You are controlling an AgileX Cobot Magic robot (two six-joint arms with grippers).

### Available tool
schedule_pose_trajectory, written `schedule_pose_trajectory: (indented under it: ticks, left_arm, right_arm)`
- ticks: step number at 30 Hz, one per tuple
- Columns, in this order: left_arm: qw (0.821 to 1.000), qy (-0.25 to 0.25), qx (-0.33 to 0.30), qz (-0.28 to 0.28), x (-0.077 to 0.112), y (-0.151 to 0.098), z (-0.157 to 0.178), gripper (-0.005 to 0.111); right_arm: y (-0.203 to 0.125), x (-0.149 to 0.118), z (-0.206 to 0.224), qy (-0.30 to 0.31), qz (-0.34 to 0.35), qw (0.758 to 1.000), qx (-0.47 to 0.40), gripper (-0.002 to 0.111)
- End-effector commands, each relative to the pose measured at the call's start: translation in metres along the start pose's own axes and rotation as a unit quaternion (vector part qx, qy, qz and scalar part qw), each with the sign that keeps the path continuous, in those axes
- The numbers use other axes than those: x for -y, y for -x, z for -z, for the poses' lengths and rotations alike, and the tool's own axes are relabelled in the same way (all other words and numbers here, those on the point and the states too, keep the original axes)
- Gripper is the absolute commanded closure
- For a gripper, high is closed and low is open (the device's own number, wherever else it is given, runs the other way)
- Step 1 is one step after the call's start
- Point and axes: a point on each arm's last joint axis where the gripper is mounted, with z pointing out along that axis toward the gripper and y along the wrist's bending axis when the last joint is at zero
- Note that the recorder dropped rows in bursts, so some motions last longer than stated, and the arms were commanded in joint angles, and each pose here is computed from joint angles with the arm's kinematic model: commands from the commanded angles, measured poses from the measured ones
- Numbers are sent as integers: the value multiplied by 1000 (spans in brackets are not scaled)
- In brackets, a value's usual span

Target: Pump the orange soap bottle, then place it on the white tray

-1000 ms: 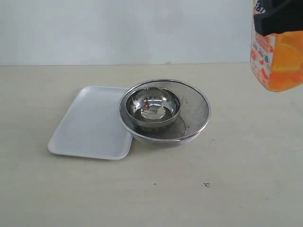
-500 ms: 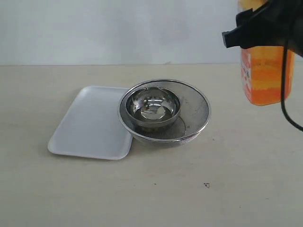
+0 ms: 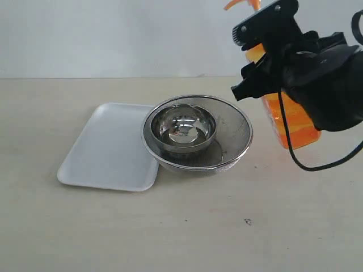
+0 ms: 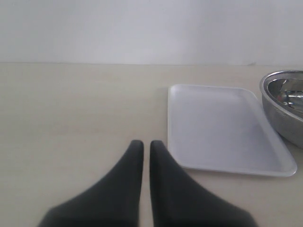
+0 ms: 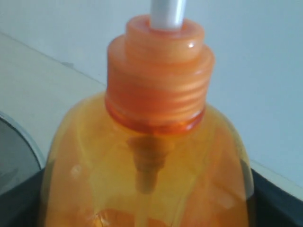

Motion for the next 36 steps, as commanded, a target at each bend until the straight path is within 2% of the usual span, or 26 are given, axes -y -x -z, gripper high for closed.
schedule_pose_trajectory:
  ticks: [1,8,25,27,29,32,34,36]
  left_arm:
    - [1000,1,0,-1,0,-1,0,102]
    - [1000,1,0,-1,0,-1,0,102]
    - [1000,2,14,-1,0,1,0,102]
    - [999,2,53,-1,0,9,0,102]
    - [989,-1,143,31,-1,25,4,102]
    - [952,-13,282,114,-4,48,14,102]
    - [940,-15,322,110,-4,56,19,102]
    - [939,-19,332,84,-1,71,27,102]
  right_arm:
    - [4,-3,-5,0,24,999,21,108]
    - [-13,-18,-19,10,26,1000,-7,108]
    - [-13,-17,-19,6,23,1000,-8,108]
    - [-13,-17,-19,6,22,1000,-8,108]
    - [-13,-17,-19,6,22,1000,-8,108]
    - [-13,-17,-19,6,22,1000,-8,108]
    - [-13,-17,-19,6,22,1000,-8,108]
    - [-13,-17,-19,6,22,1000,-9,108]
